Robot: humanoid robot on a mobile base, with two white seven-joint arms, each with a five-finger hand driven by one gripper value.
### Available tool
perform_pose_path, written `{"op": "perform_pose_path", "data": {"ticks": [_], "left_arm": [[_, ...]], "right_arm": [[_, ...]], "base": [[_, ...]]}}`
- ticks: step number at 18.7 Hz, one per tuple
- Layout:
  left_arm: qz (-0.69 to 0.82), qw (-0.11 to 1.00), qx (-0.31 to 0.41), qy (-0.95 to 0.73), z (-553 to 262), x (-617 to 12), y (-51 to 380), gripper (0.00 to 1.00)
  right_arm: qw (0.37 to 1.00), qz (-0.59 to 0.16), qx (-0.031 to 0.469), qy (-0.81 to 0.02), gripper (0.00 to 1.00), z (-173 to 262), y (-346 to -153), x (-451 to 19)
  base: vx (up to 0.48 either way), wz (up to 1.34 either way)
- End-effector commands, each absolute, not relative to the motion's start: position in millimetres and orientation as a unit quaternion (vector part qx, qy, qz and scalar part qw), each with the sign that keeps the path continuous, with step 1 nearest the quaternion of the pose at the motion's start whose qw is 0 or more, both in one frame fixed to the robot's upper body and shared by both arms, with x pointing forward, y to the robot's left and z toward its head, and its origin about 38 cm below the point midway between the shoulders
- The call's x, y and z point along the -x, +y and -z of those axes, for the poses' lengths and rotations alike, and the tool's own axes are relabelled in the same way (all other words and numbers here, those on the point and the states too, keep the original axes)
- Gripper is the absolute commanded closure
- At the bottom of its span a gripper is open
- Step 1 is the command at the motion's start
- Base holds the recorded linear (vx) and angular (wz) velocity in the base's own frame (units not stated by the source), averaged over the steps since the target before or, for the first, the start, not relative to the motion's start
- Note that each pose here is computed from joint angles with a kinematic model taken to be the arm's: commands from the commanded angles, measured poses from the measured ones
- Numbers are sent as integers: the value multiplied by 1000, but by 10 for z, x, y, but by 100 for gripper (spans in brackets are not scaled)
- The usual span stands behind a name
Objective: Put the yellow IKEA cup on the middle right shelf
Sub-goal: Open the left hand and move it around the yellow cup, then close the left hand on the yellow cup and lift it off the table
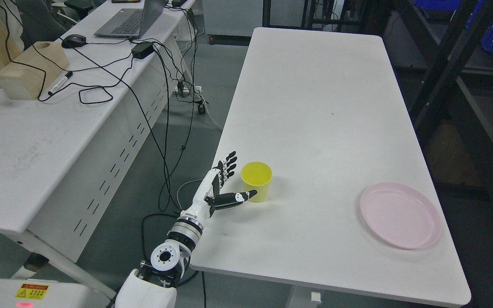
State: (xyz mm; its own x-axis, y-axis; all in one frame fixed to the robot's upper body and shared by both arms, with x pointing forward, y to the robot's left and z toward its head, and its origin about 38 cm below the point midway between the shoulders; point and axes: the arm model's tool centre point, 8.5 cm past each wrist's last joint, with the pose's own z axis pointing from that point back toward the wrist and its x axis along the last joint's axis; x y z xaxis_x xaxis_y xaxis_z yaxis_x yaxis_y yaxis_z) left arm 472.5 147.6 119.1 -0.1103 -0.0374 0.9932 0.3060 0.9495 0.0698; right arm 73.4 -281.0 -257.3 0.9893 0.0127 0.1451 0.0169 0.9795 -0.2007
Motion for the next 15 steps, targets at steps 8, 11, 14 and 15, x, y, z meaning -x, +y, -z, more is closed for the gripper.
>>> {"op": "perform_pose_path", "data": {"ticks": [8,11,14,15], "left_arm": [[211,678,101,-697,-931,-4721,1103,3],[212,679,96,-696,-957,-4785,1121,8],[208,675,95,-701,-985,-4806,1143,27],[207,674,96,-703,-992,-4807,1147,32]], "right_arm": [[992,4,108,-66,1,2572,-2909,-644],[992,4,108,-66,1,2572,-2909,-644],[992,4,108,-66,1,2572,-2909,-644],[992,4,108,-66,1,2572,-2909,-644]], "base": [[0,0],[0,0],[0,0],[0,0]]}}
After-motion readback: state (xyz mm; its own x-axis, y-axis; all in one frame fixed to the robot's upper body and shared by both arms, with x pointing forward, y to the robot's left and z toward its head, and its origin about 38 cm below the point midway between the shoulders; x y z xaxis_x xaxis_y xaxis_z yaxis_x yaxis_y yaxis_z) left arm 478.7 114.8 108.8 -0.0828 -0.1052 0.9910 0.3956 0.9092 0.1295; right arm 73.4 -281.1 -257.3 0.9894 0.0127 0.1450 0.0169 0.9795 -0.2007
